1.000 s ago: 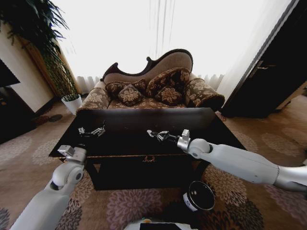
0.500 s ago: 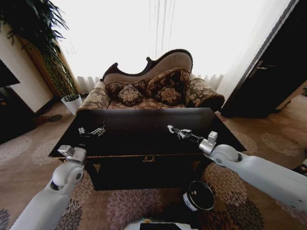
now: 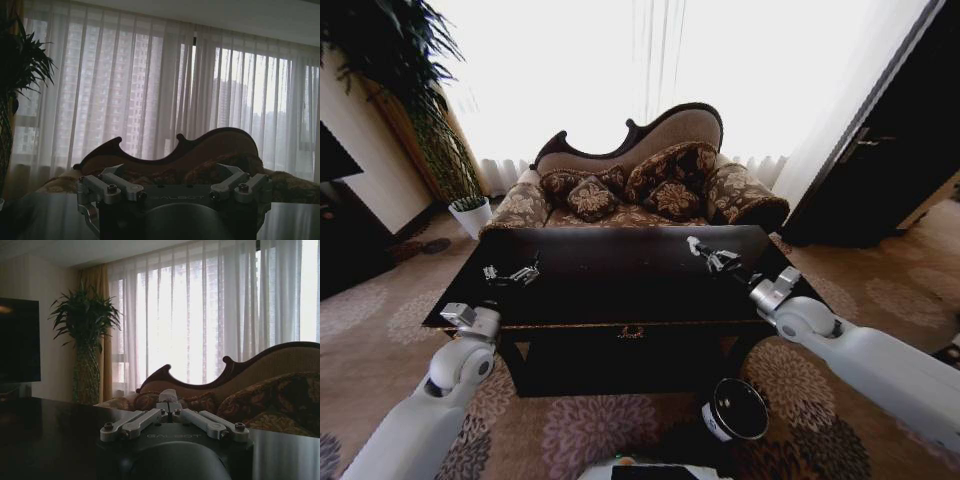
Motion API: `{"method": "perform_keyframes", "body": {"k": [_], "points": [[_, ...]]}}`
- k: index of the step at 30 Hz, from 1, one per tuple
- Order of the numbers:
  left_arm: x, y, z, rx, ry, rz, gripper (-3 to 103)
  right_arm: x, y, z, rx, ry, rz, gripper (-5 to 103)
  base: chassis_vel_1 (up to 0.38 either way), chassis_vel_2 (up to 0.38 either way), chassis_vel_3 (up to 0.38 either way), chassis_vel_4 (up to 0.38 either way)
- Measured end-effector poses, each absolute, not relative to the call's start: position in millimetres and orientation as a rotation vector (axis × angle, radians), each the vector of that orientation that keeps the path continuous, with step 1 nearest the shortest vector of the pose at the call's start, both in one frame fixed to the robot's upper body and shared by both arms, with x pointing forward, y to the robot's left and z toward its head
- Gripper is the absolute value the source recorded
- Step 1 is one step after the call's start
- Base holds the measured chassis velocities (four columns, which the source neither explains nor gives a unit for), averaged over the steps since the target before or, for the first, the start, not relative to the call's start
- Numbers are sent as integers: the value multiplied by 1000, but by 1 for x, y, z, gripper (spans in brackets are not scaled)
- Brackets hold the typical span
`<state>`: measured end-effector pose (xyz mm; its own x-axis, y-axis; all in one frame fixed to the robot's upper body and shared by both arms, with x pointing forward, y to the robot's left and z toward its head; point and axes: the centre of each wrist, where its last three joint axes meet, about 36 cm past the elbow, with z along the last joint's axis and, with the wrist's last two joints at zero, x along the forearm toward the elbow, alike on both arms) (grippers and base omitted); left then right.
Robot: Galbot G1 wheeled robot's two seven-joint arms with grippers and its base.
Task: Move to the front of the table and place the trash on the table into the trash bin.
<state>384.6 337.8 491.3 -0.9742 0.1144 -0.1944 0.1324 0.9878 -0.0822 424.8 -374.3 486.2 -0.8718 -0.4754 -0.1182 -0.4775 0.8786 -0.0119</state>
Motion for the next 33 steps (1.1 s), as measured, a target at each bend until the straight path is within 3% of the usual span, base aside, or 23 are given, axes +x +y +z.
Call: {"method": "perform_keyframes", "body": {"k": [12, 16, 25, 33], "points": [[385, 338, 491, 185, 2942, -140, 100, 342, -394, 441, -489, 2959, 218, 0, 0, 0, 0, 0], [385, 338, 491, 185, 2942, -141, 100, 291, -390, 428, -350, 2937, 323, 0, 0, 0, 0, 0], [385, 338, 491, 184, 2942, -140, 100, 245, -399, 387, -142, 2930, 349, 0, 0, 0, 0, 0], [385, 338, 491, 185, 2942, -140, 100, 216, -359, 327, 16, 2941, 467, 0, 0, 0, 0, 0]]}}
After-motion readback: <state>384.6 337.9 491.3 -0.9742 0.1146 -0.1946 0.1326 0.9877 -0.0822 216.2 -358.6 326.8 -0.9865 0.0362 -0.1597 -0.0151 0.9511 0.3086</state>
